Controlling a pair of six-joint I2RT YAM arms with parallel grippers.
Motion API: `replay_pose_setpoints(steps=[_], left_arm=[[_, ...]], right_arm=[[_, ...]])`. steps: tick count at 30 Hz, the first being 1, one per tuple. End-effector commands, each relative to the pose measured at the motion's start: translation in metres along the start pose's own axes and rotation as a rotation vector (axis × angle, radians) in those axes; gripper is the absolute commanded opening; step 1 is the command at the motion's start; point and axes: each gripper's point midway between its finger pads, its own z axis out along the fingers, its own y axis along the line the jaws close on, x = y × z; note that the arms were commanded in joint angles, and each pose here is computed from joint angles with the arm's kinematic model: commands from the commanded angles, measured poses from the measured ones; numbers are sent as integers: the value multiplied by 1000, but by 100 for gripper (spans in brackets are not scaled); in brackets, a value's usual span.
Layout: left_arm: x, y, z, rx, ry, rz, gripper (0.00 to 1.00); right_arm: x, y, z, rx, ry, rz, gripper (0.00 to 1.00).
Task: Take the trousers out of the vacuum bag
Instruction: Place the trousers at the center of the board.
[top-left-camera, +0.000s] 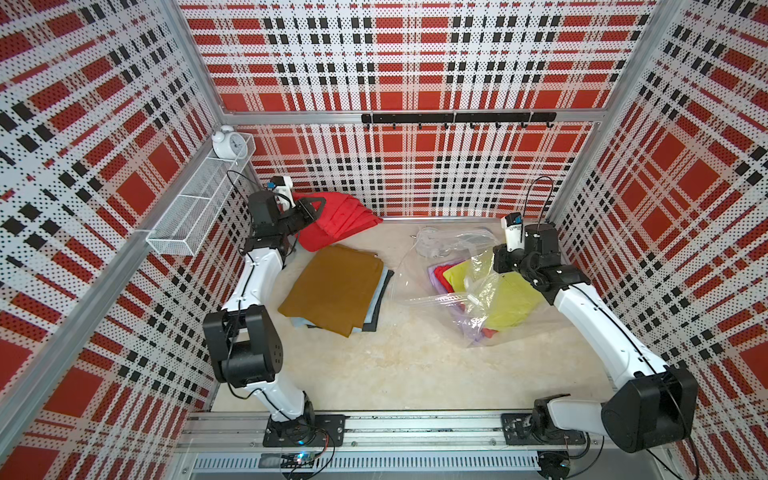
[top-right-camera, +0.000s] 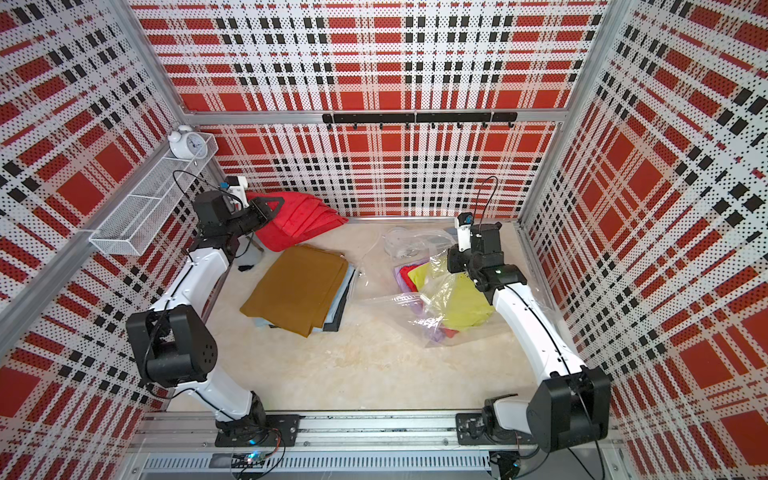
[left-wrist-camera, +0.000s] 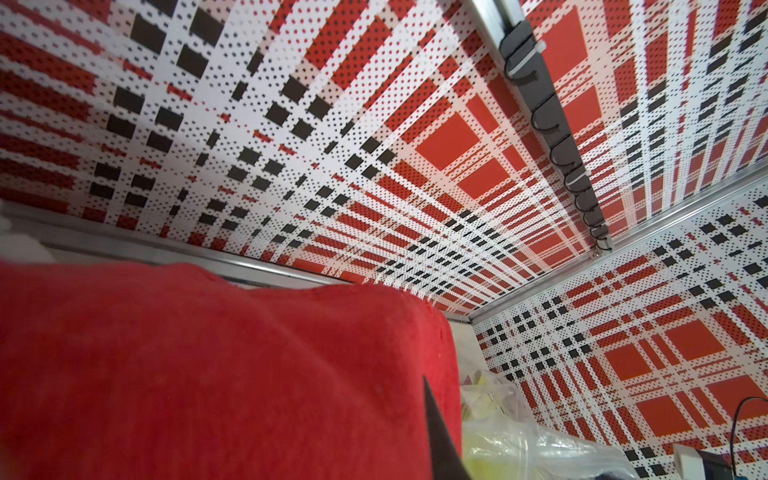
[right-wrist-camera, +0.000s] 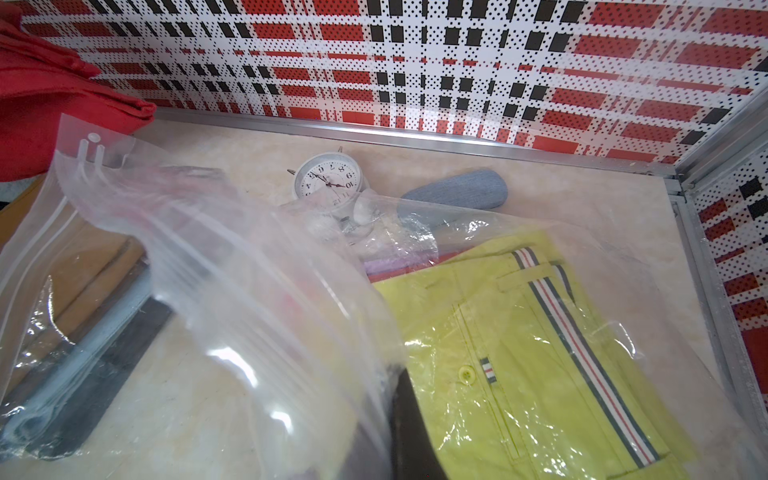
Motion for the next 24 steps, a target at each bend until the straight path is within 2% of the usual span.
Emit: replay_pose_setpoints(steps=[1, 7, 13, 24], left_arm=[[-9, -29, -20, 68, -66, 106, 0], [13, -11, -21, 44, -35, 81, 0], [31, -20, -33, 51, -29, 62, 0], [107, 2, -71, -29, 55, -72, 0]], right_arm=[[-12, -6, -5, 23, -35, 5, 0], [-15, -6, -4, 22, -38, -2, 0], [-12, -6, -2, 20, -30, 0, 0], [-12, -6, 4, 15, -22, -5, 0]])
